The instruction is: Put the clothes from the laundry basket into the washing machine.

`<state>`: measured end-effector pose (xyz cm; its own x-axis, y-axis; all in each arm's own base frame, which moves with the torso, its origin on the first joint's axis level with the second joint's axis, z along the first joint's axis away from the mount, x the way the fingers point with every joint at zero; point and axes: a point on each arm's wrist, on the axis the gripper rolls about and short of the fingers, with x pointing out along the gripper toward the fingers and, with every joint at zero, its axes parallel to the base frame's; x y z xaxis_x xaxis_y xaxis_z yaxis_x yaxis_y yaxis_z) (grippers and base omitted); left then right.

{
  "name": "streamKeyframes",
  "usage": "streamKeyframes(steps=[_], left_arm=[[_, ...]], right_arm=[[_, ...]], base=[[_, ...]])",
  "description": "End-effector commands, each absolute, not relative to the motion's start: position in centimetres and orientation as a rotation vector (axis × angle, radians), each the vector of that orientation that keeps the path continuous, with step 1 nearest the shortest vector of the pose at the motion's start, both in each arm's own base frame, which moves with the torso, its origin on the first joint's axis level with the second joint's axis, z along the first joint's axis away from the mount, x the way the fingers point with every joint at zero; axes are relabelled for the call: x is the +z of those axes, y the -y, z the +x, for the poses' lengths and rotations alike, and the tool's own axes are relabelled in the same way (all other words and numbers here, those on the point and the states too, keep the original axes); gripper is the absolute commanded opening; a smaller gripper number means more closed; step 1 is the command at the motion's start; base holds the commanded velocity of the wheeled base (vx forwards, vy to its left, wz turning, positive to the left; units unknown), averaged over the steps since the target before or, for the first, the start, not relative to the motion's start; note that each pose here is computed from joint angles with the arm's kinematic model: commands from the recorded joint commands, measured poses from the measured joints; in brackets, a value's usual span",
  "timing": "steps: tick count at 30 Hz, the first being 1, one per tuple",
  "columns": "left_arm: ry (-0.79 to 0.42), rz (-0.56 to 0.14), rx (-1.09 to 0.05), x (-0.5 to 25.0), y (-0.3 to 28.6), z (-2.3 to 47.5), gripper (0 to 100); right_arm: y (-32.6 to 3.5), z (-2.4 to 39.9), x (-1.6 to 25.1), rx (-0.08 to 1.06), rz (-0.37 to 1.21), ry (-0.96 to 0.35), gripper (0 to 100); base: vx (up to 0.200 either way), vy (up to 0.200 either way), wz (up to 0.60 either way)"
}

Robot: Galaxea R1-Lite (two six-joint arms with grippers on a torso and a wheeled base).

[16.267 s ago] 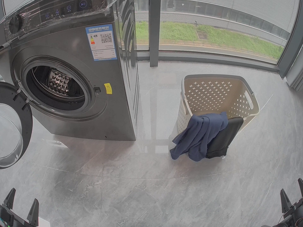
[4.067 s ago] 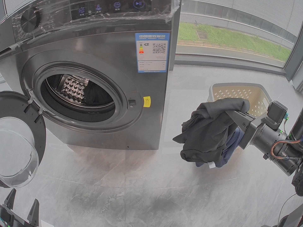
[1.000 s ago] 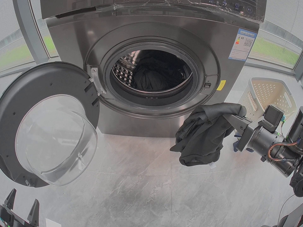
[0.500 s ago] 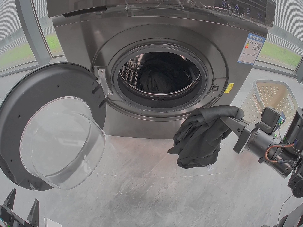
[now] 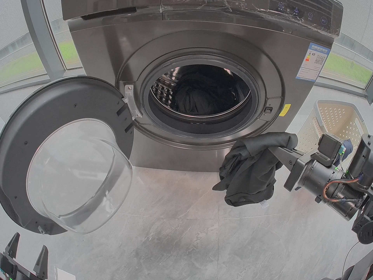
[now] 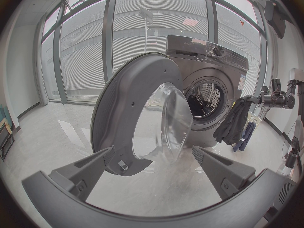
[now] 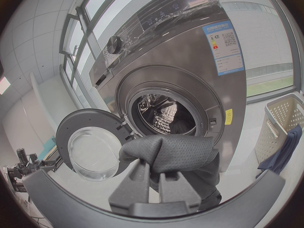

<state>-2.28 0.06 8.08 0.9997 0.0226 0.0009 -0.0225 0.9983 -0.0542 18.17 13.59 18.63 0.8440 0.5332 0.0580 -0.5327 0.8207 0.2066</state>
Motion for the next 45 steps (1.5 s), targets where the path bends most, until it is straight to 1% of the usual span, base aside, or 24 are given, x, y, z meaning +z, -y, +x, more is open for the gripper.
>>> streamKeyframes(steps=[1, 3, 5, 7, 10, 13, 17, 21, 24, 27, 28, 29, 30, 31, 32, 34, 35, 36, 37, 39, 41, 42, 44, 45], left_arm=[[-0.003, -0.049, 0.023, 7.6, -0.1, -2.2, 100], [-0.001, -0.035, 0.023, 7.6, -0.1, -2.2, 100], [-0.001, -0.005, 0.023, 7.6, -0.1, -2.2, 100], [-0.001, -0.005, 0.021, 7.6, 0.0, -2.2, 100], [-0.002, 0.006, 0.014, 7.6, 0.0, -2.2, 100], [-0.006, -0.009, 0.003, 7.6, 0.0, -2.2, 100], [0.003, 0.002, -0.005, 7.6, 0.0, -2.3, 100], [0.006, 0.017, -0.009, 7.6, 0.0, -2.3, 100], [0.008, 0.012, -0.015, 7.6, 0.0, -2.3, 100], [0.025, -0.001, -0.014, 7.9, 0.0, -2.3, 100], [0.090, -0.027, -0.010, 9.0, 0.0, -2.5, 100], [0.116, -0.036, -0.011, 9.6, 0.0, -2.7, 100], [0.249, -0.060, -0.023, 12.9, 0.1, -3.4, 100], [0.274, -0.056, -0.055, 14.3, 0.2, -3.3, 100], [0.273, -0.048, -0.099, 15.0, 0.3, -3.1, 100], [0.221, -0.039, -0.231, 15.1, 0.6, -2.6, 100], [0.174, -0.042, -0.283, 14.7, 0.7, -2.2, 100], [0.087, -0.053, -0.325, 14.1, 0.7, -1.4, 100], [0.003, -0.058, -0.350, 13.4, 0.8, -0.5, 100], [-0.100, -0.047, -0.377, 12.4, 0.8, 0.9, 100], [-0.144, -0.012, -0.429, 12.1, 0.9, 2.0, 100], [-0.144, -0.012, -0.429, 12.1, 0.9, 2.0, 100], [-0.184, -0.013, -0.502, 12.5, 1.1, 3.6, 100], [-0.193, -0.014, -0.510, 12.8, 1.1, 4.3, 100]], right_arm=[[-14.1, 18.4, 18.1, 0.577, 0.207, -0.024, 0], [-14.8, 18.5, 18.3, 0.599, 0.216, -0.021, 0], [-15.9, 18.5, 18.7, 0.633, 0.241, 0.006, 0], [-17.0, 18.6, 18.9, 0.658, 0.275, 0.027, 0], [-18.0, 19.6, 18.8, 0.659, 0.297, 0.046, 0], [-18.6, 20.3, 18.3, 0.661, 0.302, 0.057, 0], [-19.7, 21.3, 17.9, 0.667, 0.312, 0.084, 0], [-20.6, 22.1, 18.3, 0.677, 0.325, 0.128, 0], [-21.3, 22.0, 19.0, 0.698, 0.347, 0.171, 0], [-21.7, 22.3, 18.8, 0.699, 0.347, 0.169, 0], [-21.8, 22.5, 18.5, 0.700, 0.343, 0.161, 0], [-21.8, 22.5, 18.5, 0.700, 0.343, 0.161, 0], [-22.1, 22.7, 18.3, 0.698, 0.343, 0.164, 0], [-22.3, 22.9, 18.2, 0.700, 0.345, 0.170, 0], [-22.4, 23.2, 18.2, 0.698, 0.346, 0.175, 0], [-23.0, 23.6, 18.6, 0.702, 0.355, 0.198, 0], [-23.1, 23.7, 18.9, 0.703, 0.359, 0.211, 0], [-23.2, 23.8, 19.4, 0.706, 0.366, 0.228, 0], [-23.5, 23.8, 19.8, 0.712, 0.375, 0.246, 0], [-23.9, 23.7, 20.2, 0.725, 0.384, 0.260, 0], [-24.0, 23.6, 20.3, 0.729, 0.387, 0.268, 0], [-24.0, 23.6, 20.3, 0.729, 0.387, 0.268, 0], [-23.9, 23.8, 20.2, 0.732, 0.385, 0.270, 0], [-24.0, 23.9, 20.1, 0.732, 0.383, 0.268, 0]], base=[[0.000, 0.000, 0.00], [0.000, 0.000, 0.00], [0.000, 0.000, 0.00], [0.000, 0.000, 0.00], [0.000, 0.000, 0.00], [0.000, 0.000, 0.00], [0.000, 0.000, 0.00], [0.000, 0.000, 0.00], [0.000, 0.000, 0.00], [0.000, 0.000, 0.00], [0.000, 0.000, 0.00], [0.000, 0.000, 0.00], [0.000, 0.000, 0.00], [0.000, 0.000, 0.00], [0.000, 0.000, 0.00], [0.000, 0.000, 0.00], [0.000, 0.000, 0.00], [0.000, 0.000, 0.00], [0.000, 0.000, 0.00], [0.000, 0.000, 0.00], [0.000, 0.000, 0.00], [0.000, 0.000, 0.00], [0.000, 0.000, 0.00], [0.000, 0.000, 0.00]])
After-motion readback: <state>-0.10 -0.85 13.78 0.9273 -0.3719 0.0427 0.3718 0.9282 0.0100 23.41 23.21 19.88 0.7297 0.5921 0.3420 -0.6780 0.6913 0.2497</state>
